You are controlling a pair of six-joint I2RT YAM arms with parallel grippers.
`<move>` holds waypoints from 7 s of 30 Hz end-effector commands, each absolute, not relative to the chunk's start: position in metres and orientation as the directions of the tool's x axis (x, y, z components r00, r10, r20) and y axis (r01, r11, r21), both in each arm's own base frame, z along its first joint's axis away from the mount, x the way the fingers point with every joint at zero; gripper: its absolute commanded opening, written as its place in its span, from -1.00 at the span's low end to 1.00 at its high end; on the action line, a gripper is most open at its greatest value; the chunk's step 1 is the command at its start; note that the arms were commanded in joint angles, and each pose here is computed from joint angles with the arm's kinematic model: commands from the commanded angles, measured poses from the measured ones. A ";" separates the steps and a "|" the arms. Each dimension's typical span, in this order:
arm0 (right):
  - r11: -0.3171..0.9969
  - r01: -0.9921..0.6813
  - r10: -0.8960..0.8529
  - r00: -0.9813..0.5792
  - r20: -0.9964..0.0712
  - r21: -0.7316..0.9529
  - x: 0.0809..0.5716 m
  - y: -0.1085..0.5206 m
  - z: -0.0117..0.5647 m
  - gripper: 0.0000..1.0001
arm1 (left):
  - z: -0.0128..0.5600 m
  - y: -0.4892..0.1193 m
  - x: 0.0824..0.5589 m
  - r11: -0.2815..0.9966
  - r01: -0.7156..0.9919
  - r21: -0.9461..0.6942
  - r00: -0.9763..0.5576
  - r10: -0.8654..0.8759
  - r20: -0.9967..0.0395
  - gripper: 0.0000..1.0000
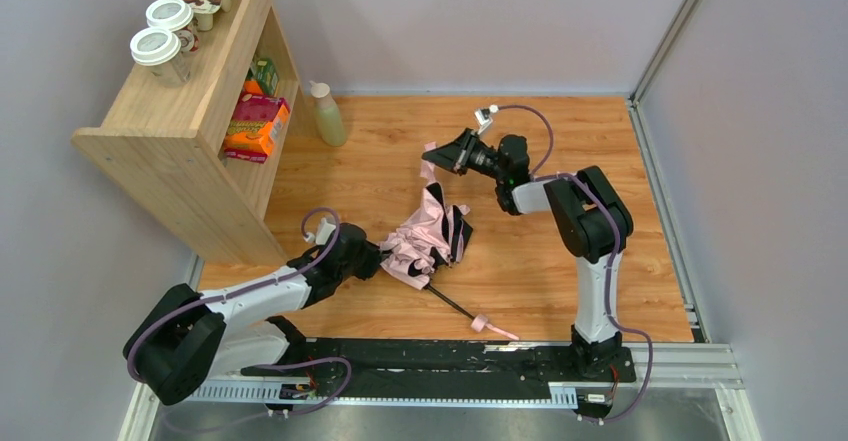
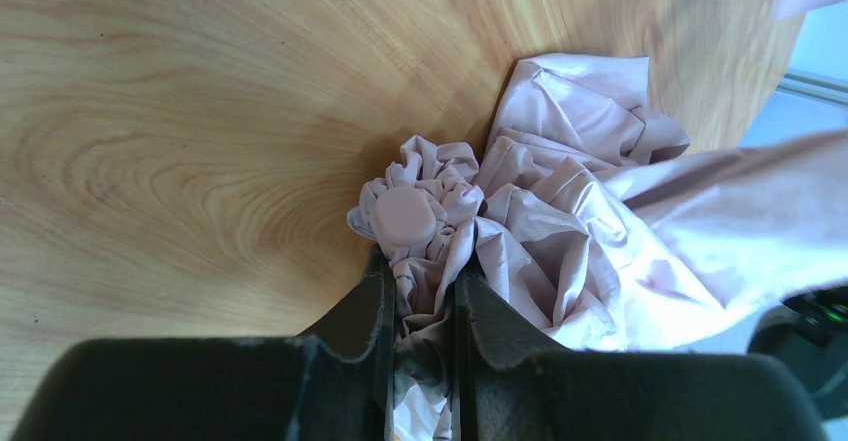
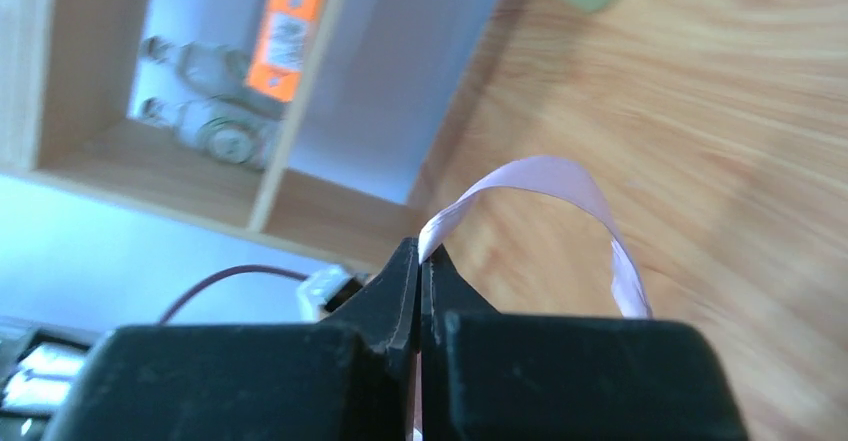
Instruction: Put away the umbrella
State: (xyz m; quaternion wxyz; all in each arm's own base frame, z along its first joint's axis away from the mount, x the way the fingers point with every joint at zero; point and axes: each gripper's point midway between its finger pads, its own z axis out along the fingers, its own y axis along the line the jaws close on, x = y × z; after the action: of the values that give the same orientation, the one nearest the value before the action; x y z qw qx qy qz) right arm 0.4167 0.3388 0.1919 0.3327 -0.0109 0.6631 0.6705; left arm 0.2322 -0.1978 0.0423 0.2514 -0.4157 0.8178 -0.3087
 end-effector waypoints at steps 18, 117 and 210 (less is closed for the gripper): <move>0.892 -0.167 0.095 -0.840 -0.535 0.421 0.424 0.196 0.099 0.55 | 0.024 -0.183 0.212 0.528 -0.596 -0.605 -0.546 -0.819 -0.176 -1.00; 0.372 -0.285 -0.506 -0.860 -0.064 0.884 0.152 0.361 -0.039 -1.00 | -0.021 -0.173 0.230 0.513 -0.770 -0.379 -0.459 -0.859 -0.227 0.12; 0.639 -0.287 -0.428 -0.904 0.019 0.713 0.174 0.318 -0.085 -1.00 | 0.080 -0.177 0.297 0.382 -0.587 -0.714 -0.412 -0.900 -0.144 0.49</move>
State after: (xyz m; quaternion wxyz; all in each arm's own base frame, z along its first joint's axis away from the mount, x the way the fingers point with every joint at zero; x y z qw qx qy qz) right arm 0.2582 0.4048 0.0312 0.1538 -0.3239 0.7666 0.5327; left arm 0.2739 -0.1659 0.0758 0.2537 -0.4701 0.8013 -0.2694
